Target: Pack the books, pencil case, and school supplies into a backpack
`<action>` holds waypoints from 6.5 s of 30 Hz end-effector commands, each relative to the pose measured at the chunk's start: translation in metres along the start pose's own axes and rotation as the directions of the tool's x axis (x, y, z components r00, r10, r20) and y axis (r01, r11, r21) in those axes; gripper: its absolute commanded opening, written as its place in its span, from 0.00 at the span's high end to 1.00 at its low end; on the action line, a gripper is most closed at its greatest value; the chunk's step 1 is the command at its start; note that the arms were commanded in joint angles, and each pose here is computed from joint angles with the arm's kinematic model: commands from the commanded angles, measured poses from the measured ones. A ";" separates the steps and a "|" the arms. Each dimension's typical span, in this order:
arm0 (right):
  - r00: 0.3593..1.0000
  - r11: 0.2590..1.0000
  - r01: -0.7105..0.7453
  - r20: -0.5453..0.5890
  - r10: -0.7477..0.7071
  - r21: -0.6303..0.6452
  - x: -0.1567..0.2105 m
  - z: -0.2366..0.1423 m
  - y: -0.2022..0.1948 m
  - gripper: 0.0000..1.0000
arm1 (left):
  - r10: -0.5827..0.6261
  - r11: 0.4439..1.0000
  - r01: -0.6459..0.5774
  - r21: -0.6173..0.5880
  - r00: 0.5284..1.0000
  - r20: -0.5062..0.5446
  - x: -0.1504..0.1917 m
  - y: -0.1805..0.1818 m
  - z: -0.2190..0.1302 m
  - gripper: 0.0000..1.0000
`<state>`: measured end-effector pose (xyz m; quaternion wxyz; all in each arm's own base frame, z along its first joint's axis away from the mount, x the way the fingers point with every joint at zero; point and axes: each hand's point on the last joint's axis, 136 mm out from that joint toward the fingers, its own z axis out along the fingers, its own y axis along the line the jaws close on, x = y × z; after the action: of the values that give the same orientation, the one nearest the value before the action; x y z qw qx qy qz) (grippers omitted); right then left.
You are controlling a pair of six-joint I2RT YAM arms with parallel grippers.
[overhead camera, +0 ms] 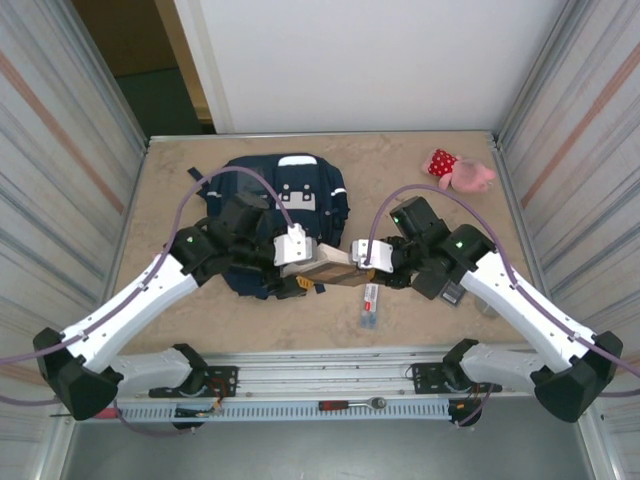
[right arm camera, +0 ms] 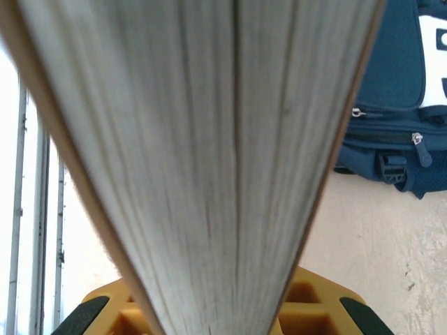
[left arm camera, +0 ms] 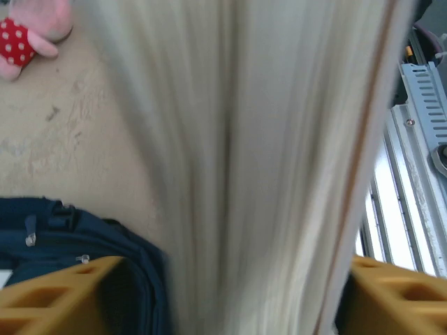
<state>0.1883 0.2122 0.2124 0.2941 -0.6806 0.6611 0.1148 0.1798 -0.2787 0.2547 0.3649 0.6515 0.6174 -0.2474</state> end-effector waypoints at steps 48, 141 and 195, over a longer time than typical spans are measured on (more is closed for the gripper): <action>0.115 0.371 -0.880 0.627 0.770 -0.295 0.032 -0.073 -0.080 1.00 | -0.180 0.942 0.143 -0.302 0.979 -0.099 0.096 0.066 -0.041 0.18; -0.599 -0.273 -0.719 0.370 0.710 -0.639 -0.089 0.101 -0.126 1.00 | -0.664 0.634 0.695 -0.339 0.714 0.220 -0.005 0.201 -0.036 1.00; -0.219 -0.186 -0.975 0.658 0.720 -0.122 0.021 -0.014 -0.046 0.20 | -0.753 0.618 0.665 -0.419 0.653 -0.074 0.130 0.112 0.102 1.00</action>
<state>0.2357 0.2117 0.2493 0.3930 0.2344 0.7932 0.4020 0.3202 -0.2768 0.1496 0.2872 0.3213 0.8800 -0.1997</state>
